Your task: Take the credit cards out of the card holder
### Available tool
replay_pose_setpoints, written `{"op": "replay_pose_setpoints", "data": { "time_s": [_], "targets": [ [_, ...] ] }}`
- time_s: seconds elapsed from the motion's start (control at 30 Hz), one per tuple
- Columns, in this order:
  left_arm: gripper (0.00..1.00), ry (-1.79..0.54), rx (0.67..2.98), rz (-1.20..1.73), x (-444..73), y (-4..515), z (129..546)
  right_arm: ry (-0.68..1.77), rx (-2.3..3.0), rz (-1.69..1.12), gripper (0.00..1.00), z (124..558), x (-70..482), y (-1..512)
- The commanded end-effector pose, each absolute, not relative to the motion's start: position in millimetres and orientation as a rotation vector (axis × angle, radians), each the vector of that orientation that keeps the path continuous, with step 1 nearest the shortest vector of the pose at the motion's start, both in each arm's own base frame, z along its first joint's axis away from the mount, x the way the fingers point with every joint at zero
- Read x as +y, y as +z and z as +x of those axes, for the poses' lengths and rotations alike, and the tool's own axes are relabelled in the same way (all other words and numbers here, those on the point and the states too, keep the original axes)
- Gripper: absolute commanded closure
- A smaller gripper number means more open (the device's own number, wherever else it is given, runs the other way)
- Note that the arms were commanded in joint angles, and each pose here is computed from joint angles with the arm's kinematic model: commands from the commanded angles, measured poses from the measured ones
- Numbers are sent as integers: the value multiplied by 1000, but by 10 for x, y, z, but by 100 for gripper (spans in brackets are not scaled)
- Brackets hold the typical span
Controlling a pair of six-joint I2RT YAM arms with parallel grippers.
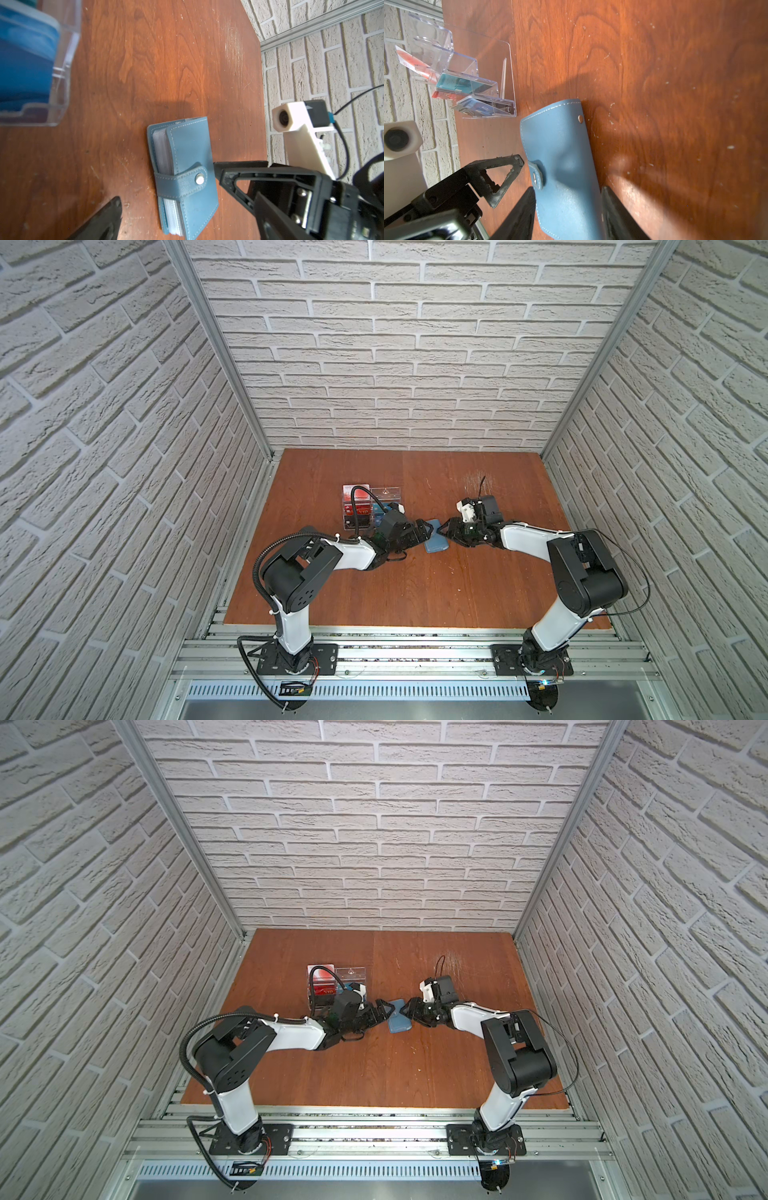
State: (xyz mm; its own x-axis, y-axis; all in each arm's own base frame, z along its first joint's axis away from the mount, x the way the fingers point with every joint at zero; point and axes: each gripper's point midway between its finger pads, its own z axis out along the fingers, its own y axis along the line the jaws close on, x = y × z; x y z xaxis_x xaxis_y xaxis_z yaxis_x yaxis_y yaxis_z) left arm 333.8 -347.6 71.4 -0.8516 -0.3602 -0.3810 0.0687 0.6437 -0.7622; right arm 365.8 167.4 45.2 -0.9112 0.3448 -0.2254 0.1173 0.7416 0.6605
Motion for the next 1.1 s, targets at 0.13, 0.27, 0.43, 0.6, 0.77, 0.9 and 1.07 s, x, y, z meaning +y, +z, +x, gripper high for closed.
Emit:
{"op": "replay_pose_setpoints", "data": {
  "time_s": [0.13, 0.27, 0.43, 0.6, 0.77, 0.9, 1.07],
  "targets": [
    [2, -1135, 2300, -259, -3536, 803, 3454, 970, 2608, 375, 48, 3712, 1684, 363],
    [2, -1132, 2304, -272, -3545, 752, 3472, 993, 2628, 396, 48, 3713, 1712, 259],
    [2, -1130, 2316, -277, -3560, 690, 3488, 1087, 2615, 422, 51, 3724, 1806, 206],
    [2, -1145, 2308, -296, -3574, 639, 3519, 1102, 2609, 414, 52, 3721, 1841, 218],
    [2, -1164, 2295, -316, -3580, 626, 3553, 1123, 2601, 397, 53, 3714, 1907, 244],
    [2, -1169, 2288, -340, -3546, 598, 3590, 1155, 2593, 365, 55, 3697, 2005, 289],
    [2, -1190, 2271, -375, -3497, 583, 3600, 1167, 2578, 349, 55, 3686, 2036, 338]
  ]
}}
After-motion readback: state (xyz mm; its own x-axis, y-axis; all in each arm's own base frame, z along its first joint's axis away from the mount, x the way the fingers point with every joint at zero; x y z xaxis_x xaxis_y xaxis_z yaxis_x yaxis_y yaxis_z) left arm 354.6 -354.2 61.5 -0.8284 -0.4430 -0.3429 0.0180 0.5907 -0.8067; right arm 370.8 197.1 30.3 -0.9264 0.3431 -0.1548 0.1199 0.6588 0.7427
